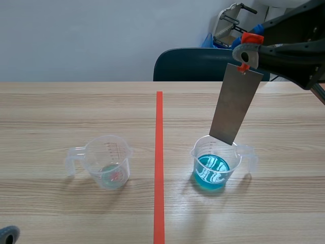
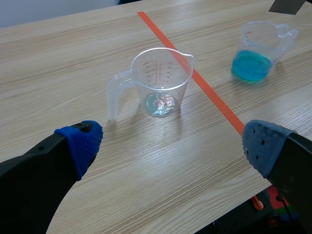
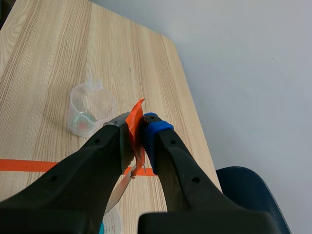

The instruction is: Do the redox reaction experiment

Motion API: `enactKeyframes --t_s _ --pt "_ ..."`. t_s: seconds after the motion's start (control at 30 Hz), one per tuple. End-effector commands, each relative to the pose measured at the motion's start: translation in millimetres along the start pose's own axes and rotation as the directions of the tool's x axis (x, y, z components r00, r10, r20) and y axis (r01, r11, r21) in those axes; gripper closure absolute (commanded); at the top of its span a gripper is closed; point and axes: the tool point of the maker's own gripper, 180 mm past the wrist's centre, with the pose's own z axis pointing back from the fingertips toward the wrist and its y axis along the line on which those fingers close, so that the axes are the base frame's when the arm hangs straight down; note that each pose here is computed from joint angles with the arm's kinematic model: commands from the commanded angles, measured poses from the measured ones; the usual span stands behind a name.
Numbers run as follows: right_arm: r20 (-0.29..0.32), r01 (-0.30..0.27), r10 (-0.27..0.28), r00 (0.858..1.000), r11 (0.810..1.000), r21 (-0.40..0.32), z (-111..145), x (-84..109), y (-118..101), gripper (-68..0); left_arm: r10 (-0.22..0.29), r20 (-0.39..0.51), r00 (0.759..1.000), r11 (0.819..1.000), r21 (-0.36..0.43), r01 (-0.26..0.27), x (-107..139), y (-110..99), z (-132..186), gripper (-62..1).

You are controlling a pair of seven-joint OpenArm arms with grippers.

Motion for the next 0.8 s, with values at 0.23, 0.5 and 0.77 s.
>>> enactKeyframes --t_s 0.23,0.5,0.77 --pt "0.039 -0.021 0.021 0.999 1.0 -0.014 -1.5 11.3 -6.9 -0.6 0.012 0.026 1.0 1.0 -0.01 -0.012 6.4 -3.5 -2.0 -61.3" --pt "0.048 -0.073 0.074 0.996 0.997 -0.019 -12.8 12.2 -9.8 -0.6 0.012 0.026 1.0 1.0 -0.01 -0.012 6.4 -3.5 -2.0 -61.3" --pt "0.071 -0.104 0.104 0.992 0.995 -0.005 -37.8 17.8 -14.3 -0.6 0.012 0.027 1.0 1.0 -0.01 -0.012 6.5 -3.5 -1.9 -61.3"
